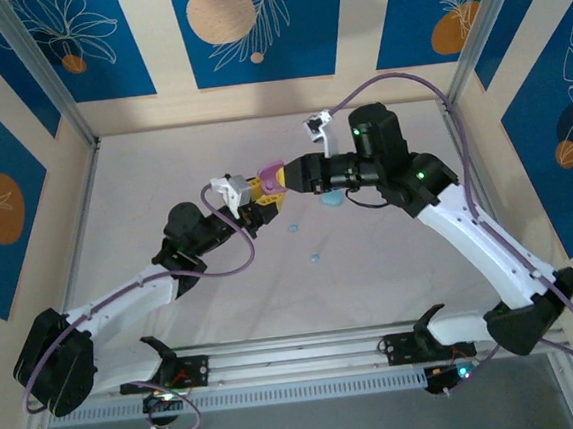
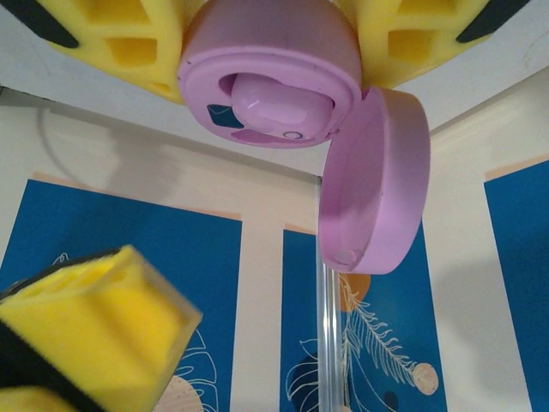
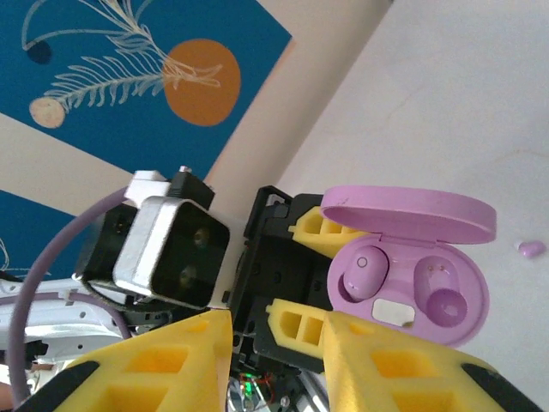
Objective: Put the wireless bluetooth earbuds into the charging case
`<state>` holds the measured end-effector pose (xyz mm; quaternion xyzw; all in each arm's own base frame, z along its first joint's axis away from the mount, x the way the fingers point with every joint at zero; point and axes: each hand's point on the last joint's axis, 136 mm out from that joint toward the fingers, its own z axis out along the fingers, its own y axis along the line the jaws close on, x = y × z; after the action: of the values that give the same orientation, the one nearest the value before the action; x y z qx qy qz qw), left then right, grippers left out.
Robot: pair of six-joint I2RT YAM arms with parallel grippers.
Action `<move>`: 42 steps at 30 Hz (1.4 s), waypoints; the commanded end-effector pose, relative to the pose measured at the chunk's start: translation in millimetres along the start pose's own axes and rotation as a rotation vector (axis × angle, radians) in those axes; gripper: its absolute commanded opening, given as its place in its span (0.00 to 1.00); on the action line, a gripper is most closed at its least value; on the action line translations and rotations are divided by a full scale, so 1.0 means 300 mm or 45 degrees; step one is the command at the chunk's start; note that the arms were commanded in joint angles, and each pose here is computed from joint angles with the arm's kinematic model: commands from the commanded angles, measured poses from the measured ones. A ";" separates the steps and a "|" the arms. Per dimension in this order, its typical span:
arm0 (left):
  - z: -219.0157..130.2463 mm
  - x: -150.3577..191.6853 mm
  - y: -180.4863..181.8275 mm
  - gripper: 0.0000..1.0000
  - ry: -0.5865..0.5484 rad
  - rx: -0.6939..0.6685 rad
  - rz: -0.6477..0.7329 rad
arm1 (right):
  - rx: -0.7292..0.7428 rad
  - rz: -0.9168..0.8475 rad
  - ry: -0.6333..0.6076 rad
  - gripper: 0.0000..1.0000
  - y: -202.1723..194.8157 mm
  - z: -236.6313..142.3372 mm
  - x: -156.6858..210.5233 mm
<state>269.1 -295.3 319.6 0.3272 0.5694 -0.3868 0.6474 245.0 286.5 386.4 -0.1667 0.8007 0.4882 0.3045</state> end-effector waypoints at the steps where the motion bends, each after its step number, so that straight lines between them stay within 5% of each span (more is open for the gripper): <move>1: -0.025 -0.096 -0.021 0.32 -0.123 0.001 0.071 | 0.083 -0.056 -0.165 0.34 -0.040 -0.065 -0.053; 7: -0.058 -0.139 -0.023 0.32 -0.146 -0.032 0.109 | 0.313 0.312 -0.204 0.34 -0.354 -0.113 -0.047; 14: -0.117 -0.225 -0.004 0.32 -0.178 -0.138 0.142 | 0.359 0.481 0.034 0.35 -0.569 0.013 0.069; 29: -0.191 -0.376 -0.029 0.32 -0.250 -0.170 0.166 | 0.429 0.504 0.654 0.35 -0.715 0.463 0.319; 42: -0.214 -0.368 -0.031 0.32 -0.228 -0.185 0.173 | 0.578 0.573 0.770 0.35 -0.803 0.700 0.441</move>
<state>230.9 -234.5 402.7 0.2811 0.5324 -0.3348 0.7249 345.3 362.1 66.7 -0.0717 0.9526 0.2947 -0.0230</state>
